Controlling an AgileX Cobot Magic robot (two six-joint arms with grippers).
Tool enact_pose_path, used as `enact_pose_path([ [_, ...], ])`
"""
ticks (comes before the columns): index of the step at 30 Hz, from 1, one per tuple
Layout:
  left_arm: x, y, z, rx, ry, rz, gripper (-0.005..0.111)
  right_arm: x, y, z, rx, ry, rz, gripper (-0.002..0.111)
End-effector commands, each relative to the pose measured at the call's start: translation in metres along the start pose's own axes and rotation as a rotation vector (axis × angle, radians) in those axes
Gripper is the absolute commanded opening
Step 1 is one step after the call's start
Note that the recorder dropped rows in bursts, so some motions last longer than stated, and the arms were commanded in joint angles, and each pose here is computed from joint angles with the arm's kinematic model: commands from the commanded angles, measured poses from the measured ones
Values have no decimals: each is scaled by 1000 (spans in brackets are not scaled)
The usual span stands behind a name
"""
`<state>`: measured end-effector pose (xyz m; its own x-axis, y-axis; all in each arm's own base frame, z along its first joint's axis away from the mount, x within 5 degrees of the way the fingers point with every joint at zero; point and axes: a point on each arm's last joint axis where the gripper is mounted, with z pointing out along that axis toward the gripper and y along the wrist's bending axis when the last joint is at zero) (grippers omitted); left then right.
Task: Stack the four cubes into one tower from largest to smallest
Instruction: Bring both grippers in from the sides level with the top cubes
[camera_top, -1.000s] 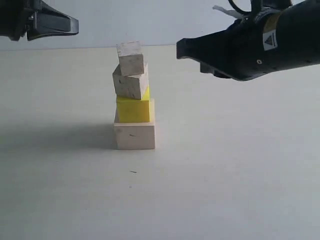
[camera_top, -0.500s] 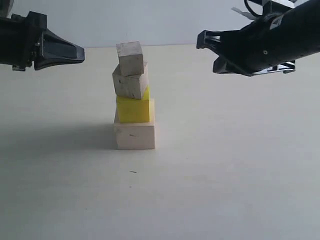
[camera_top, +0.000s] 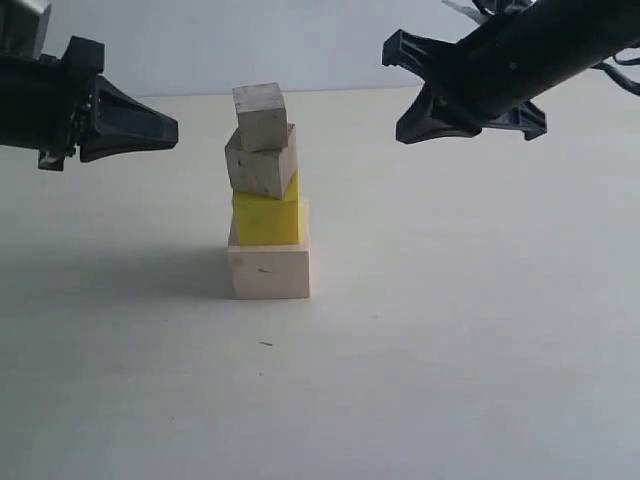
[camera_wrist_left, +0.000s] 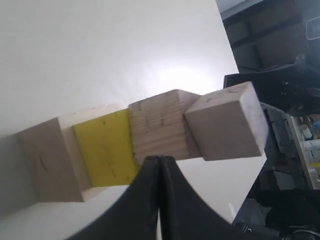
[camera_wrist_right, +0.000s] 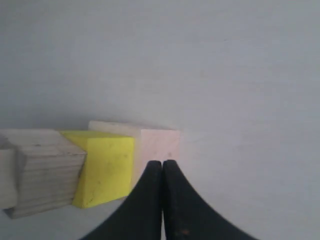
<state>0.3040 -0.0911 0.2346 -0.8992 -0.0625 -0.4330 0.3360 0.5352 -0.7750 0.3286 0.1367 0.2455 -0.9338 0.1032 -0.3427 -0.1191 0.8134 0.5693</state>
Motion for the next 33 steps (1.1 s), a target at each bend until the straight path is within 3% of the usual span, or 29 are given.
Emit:
enact_pose_path([
  [1,4,9,9,62,44,-33,0,-3,4,10,-140,28,3,0],
  [12,3,14,12,51,36,-16,0,-4,5,26,-252,38,-40,0],
  [21,3,14,12,54,30,6,0,-3,-2,39,-260,51,-50,0],
  [29,1,13,13,79,19,11,0,-5,4,37,-326,32,-49,0],
  [33,-2,14,17,140,46,9,0,-3,7,36,-365,47,-57,0],
])
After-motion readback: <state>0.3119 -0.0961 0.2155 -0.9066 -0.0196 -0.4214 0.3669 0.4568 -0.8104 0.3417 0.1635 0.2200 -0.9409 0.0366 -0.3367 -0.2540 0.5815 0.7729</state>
